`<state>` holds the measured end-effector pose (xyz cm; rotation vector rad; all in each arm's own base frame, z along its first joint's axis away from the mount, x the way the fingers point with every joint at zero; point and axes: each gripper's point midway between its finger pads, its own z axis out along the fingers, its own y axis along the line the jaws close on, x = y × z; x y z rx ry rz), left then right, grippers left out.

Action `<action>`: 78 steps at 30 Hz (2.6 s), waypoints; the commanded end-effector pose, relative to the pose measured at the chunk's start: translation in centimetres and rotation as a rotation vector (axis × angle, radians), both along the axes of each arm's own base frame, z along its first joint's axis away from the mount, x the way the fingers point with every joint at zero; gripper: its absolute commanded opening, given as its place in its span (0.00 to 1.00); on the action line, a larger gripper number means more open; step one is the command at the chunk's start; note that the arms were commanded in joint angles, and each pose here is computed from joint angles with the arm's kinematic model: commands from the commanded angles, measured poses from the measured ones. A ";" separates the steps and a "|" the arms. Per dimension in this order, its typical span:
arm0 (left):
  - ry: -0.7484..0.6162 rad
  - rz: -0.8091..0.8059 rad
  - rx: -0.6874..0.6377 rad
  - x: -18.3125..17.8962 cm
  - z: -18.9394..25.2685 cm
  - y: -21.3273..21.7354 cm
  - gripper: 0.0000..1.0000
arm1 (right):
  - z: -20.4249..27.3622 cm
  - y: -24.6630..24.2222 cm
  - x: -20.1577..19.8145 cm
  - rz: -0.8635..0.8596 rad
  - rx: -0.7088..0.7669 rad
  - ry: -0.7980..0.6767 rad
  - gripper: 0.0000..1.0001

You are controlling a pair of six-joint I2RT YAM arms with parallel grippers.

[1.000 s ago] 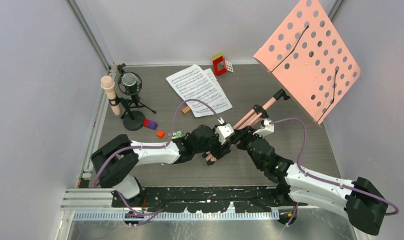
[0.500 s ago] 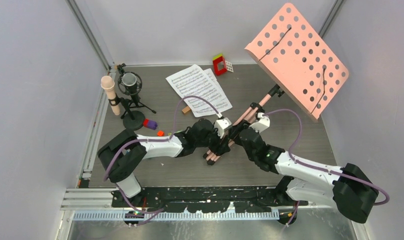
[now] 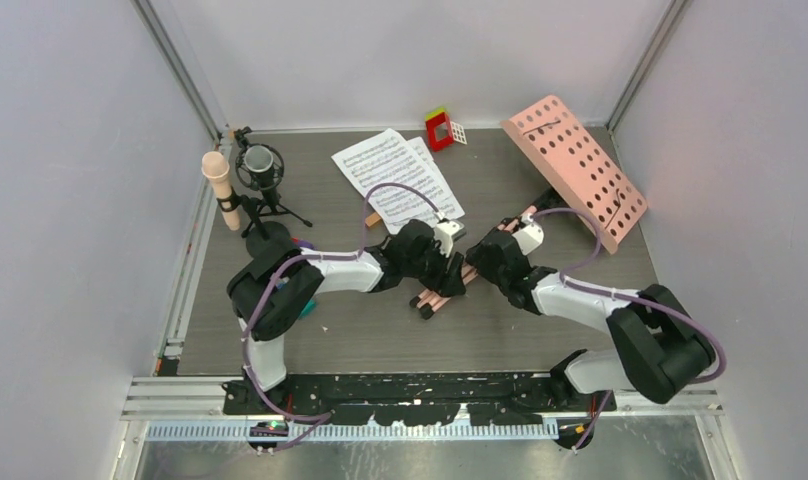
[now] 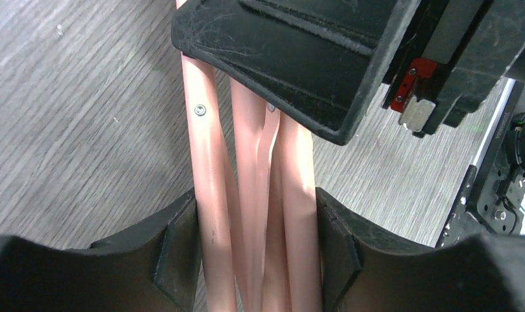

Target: Pack up the instrument practice props

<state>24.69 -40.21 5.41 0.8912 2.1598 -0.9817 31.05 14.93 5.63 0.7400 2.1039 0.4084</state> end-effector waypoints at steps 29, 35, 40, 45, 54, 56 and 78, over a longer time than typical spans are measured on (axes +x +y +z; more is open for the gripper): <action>0.021 0.074 -0.047 6.4 -0.2 -1.2 0.10 | 8.1 -4.1 4.7 0.043 -0.203 -0.164 0.65; 0.014 0.092 -0.049 6.7 0.2 -1.1 0.23 | 11.6 -4.7 0.8 0.076 -0.137 -0.197 0.84; 0.009 0.090 -0.049 6.7 0.6 -1.0 0.31 | 13.7 -5.0 -2.6 0.103 -0.060 -0.237 0.84; -0.011 0.093 -0.059 6.6 1.6 -0.8 0.52 | 14.1 -6.5 -6.1 0.085 -0.036 -0.223 0.84; -0.071 0.085 -0.118 6.3 5.5 -1.0 1.00 | 15.3 -7.9 -8.7 0.048 0.007 -0.269 0.82; -0.086 0.094 -0.124 6.4 6.4 -0.9 1.00 | 15.4 -8.1 -8.9 0.042 0.001 -0.262 0.82; -0.226 0.579 0.181 5.4 15.3 14.5 1.00 | 13.7 -7.1 -9.7 0.100 -0.082 0.079 1.00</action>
